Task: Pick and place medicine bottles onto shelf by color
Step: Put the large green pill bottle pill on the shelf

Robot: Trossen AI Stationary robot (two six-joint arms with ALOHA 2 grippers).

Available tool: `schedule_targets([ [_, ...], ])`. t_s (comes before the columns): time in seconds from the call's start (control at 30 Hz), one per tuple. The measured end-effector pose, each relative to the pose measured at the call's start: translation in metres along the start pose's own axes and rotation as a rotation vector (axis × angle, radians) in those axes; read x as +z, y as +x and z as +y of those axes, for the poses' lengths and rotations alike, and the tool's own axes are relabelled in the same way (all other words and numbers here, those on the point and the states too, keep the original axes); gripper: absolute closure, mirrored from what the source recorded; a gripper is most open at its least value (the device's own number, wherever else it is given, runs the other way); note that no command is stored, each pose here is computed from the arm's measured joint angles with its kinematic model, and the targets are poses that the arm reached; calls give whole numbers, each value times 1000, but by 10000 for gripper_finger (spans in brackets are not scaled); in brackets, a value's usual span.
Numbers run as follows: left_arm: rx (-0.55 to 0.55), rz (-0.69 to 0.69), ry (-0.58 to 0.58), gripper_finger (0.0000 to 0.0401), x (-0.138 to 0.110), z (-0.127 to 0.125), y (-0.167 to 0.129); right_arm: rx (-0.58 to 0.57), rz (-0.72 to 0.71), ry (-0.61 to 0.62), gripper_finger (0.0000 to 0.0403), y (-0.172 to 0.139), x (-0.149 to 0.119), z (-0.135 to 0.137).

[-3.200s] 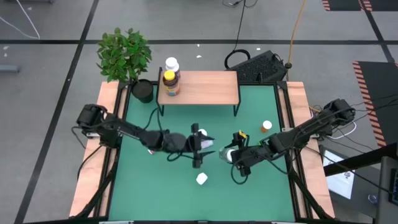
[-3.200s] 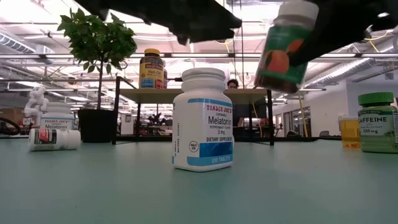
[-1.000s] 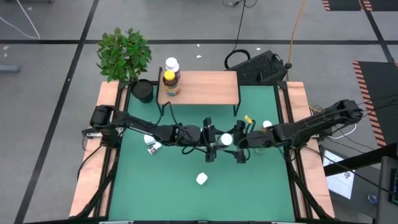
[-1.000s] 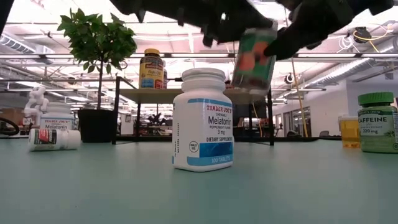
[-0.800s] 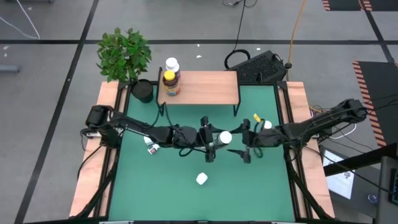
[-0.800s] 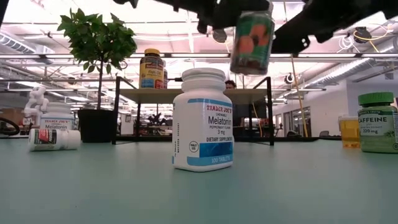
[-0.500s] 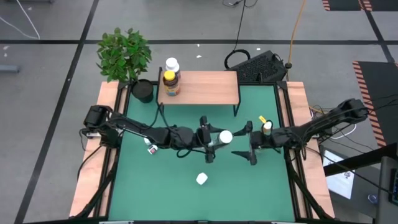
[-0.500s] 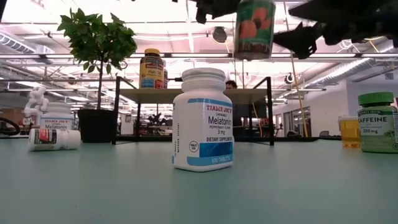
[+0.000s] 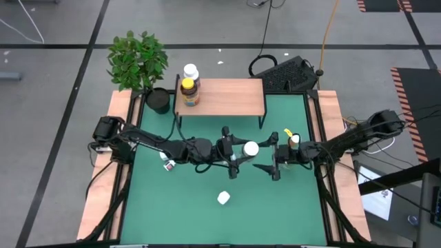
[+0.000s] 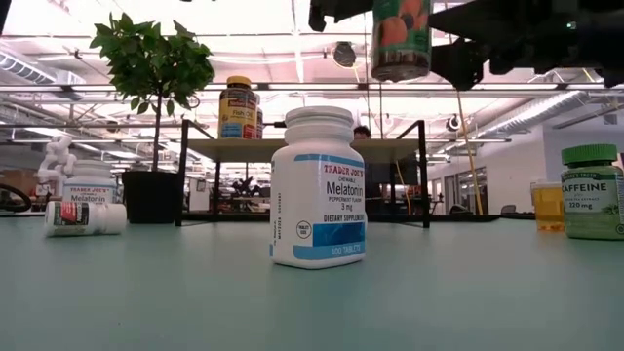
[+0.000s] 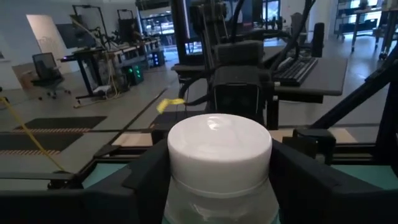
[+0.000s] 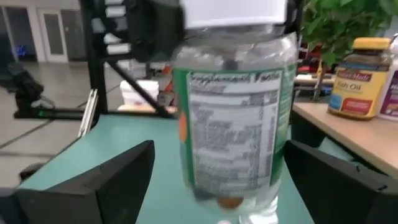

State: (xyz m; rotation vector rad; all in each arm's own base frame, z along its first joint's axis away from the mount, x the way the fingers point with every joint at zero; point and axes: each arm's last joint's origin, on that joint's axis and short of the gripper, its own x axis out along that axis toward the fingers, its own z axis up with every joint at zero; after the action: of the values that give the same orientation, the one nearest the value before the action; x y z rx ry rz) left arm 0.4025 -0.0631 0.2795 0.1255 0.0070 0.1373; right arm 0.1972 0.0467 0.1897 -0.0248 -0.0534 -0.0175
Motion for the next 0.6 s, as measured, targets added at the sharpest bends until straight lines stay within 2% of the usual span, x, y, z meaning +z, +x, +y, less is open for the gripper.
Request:
schedule_targets([
  [0.17,-1,-1,-5,151,0,0,0,-17,9,17,71,6,-6,-2],
  [0.43,-3,16,1,166,-2,-1,0,14,59,0,132,18,-5,0],
  [0.6,-9,24,3,145,-3,-1,0,20,75,-3,139,20,-4,0],
])
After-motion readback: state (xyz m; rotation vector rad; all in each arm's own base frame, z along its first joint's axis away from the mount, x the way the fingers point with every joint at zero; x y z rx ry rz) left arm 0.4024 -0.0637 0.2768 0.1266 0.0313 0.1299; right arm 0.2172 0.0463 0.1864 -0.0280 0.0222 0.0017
